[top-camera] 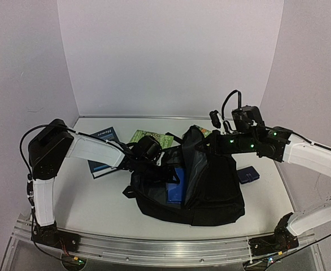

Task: Pack the student bag
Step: Place the files in the student bag.

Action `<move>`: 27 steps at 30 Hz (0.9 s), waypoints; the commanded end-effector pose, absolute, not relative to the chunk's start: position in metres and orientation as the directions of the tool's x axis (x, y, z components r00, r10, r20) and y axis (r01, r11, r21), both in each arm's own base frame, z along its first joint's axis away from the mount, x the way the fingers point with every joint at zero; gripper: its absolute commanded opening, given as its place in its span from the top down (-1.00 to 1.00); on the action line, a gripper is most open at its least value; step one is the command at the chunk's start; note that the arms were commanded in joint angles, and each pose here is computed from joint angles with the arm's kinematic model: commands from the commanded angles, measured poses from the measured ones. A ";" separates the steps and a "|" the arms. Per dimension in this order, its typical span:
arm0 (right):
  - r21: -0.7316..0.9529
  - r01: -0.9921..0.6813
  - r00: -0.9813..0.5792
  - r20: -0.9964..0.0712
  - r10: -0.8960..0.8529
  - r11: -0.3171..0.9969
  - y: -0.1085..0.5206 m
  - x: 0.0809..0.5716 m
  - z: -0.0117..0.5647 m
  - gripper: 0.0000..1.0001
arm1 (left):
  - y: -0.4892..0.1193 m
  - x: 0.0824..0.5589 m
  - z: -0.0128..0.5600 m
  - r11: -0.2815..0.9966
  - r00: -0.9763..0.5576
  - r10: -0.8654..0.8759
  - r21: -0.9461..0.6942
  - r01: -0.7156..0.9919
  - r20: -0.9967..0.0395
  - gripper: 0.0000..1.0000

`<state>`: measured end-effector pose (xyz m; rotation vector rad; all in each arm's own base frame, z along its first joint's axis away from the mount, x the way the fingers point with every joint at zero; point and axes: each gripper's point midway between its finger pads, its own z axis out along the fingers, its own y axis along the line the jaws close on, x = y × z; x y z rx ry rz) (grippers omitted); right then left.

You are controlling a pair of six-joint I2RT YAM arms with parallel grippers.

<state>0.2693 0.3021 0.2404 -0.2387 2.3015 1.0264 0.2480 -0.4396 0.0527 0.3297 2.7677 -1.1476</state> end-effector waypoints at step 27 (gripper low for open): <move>0.416 -0.060 -0.823 -0.535 0.191 0.907 0.201 0.288 0.124 0.86 | -0.304 0.279 0.163 0.799 -0.895 -0.023 -0.546 0.251 -0.446 -0.71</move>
